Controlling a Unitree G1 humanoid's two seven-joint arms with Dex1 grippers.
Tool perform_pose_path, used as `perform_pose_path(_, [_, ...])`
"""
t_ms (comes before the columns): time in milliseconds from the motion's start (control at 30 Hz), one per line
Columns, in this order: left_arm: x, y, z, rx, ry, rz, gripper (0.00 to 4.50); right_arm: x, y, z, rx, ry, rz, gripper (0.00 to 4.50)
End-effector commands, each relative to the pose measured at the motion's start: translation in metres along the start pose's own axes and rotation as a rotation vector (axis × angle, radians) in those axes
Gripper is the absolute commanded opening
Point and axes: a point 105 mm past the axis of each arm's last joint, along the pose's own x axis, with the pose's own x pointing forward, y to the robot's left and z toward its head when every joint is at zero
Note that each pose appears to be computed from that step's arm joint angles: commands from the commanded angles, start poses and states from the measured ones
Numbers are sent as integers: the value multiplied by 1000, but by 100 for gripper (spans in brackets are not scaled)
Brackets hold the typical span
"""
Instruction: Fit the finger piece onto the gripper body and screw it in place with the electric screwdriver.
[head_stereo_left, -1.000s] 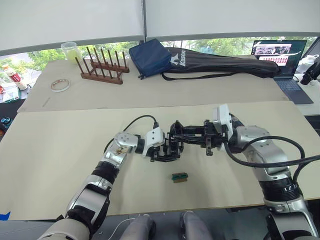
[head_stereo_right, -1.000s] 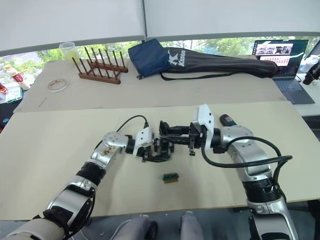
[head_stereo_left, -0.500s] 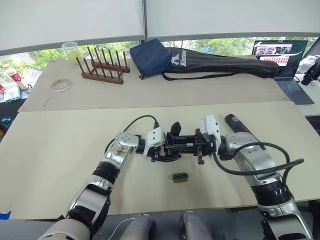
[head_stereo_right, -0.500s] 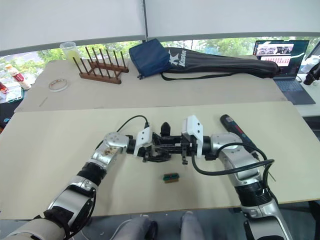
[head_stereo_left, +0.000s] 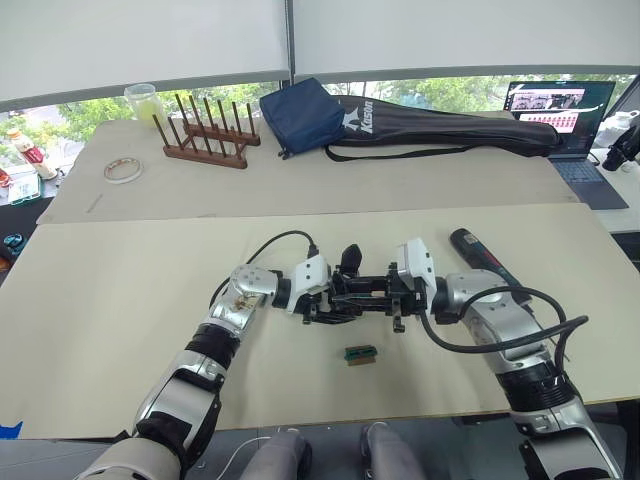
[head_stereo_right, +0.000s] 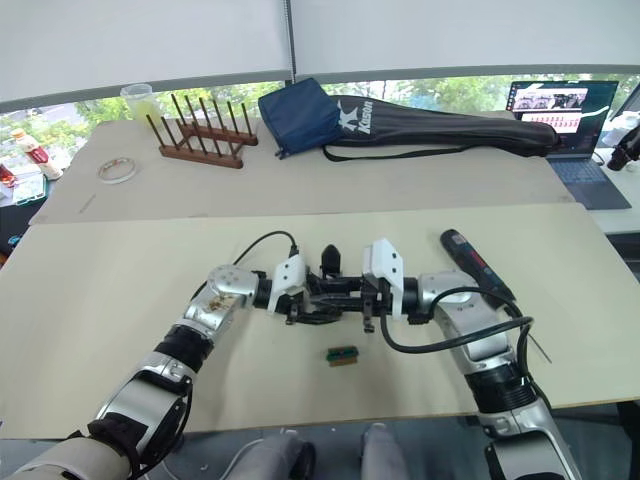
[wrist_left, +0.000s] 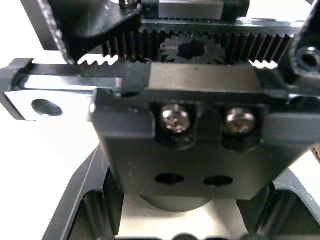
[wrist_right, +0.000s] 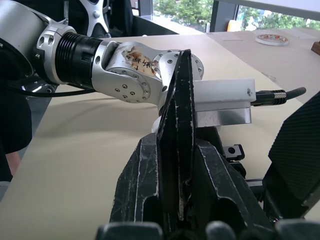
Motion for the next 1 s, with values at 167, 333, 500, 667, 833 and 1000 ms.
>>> perform_pose_path(167, [-2,2,9,27,-18,0,237,-11,4,-28,85,90,10,39])
perform_pose_path(333, [0,1,11,29,-24,-2,237,-3,0,-33,86,86,1,39])
perform_pose_path(500, [0,1,12,29,-27,2,237,-8,-4,3,66,-37,-7,39])
perform_pose_path(667, [1,1,10,24,-27,7,237,-3,-2,28,36,-77,7,39])
perform_pose_path(833, [3,0,10,23,-30,5,237,1,-2,15,20,-36,4,39])
perform_pose_path(1000, [2,0,10,25,-27,3,237,4,-2,4,23,-8,-6,39])
